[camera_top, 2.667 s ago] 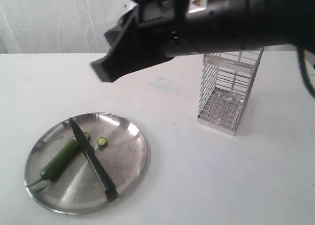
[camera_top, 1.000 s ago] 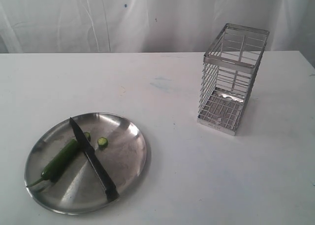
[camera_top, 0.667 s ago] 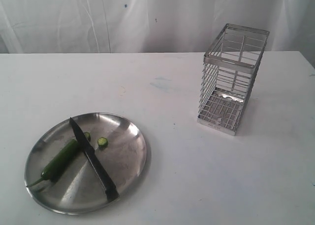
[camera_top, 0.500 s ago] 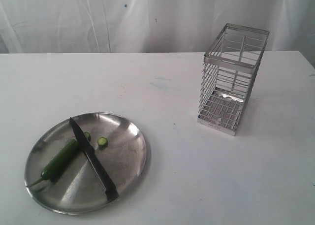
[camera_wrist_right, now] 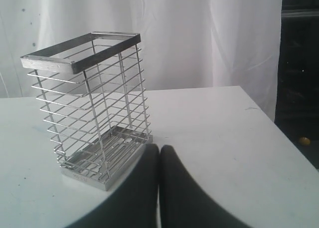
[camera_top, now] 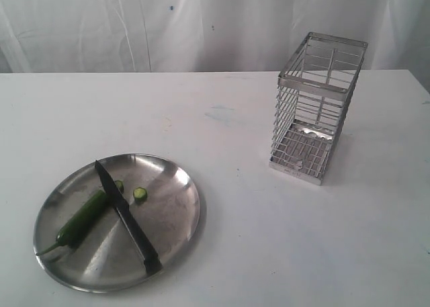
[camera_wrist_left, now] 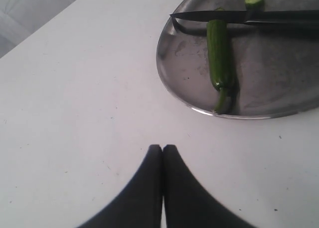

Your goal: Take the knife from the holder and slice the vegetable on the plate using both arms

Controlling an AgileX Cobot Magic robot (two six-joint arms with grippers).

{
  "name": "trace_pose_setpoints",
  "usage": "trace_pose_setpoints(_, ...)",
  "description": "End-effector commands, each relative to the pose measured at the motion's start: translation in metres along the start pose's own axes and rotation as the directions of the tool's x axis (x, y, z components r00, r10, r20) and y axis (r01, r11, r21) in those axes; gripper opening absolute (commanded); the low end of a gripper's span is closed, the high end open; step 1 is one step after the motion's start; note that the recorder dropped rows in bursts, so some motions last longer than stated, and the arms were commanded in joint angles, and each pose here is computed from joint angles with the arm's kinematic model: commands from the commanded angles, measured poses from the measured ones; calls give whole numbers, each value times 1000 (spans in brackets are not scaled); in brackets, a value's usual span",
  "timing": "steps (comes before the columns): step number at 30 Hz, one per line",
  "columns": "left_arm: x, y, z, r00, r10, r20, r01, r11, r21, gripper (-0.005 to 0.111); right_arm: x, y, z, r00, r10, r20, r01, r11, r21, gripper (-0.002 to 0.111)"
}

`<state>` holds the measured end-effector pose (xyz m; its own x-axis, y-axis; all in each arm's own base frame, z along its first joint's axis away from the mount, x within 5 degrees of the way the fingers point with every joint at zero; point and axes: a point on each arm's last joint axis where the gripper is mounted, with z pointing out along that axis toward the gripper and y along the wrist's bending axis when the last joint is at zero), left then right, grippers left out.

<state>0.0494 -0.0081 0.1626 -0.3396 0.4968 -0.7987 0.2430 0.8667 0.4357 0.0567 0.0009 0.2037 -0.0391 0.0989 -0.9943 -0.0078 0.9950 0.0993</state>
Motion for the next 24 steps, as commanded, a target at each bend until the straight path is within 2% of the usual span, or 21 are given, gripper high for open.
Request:
trace_pose_setpoints(1, 2, -1, 1, 1000, -15, -4, 15, 1000, 6, 0, 2, 0, 0, 1000, 11, 1, -11, 1000, 5, 0)
trace_pose_setpoints(9, 2, -1, 1, 1000, -5, -6, 5, 1000, 0, 0, 2, 0, 0, 1000, 11, 1, -11, 1000, 5, 0)
trace_pose_setpoints(11, -3, 6, 0, 993, -107, 54, 110, 992, -68, 0, 2, 0, 0, 1000, 11, 1, -11, 1000, 5, 0)
trace_pose_setpoints(12, -8, 13, -1, 965, -221, 140, 238, 964, -119, 0, 2, 0, 0, 1000, 11, 1, -11, 1000, 5, 0)
trace_pose_setpoints(14, -12, 19, -2, 932, -296, 207, 329, 933, -148, 0, 2, 0, 0, 1000, 11, 1, -11, 1000, 5, 0)
trace_pose_setpoints(16, -11, 18, -2, 901, -377, 216, 407, 906, -118, 0, 2, 0, 0, 1000, 11, 1, -11, 1000, 5, 0)
trace_pose_setpoints(18, -12, 18, -2, 878, -421, 229, 450, 889, -89, 0, 2, 0, 0, 1000, 11, 1, -11, 1000, 5, 0)
trace_pose_setpoints(24, -12, 16, -2, 884, -414, 218, 436, 898, -64, 0, 2, 0, 0, 1000, 11, -1, -11, 1000, 5, 0)
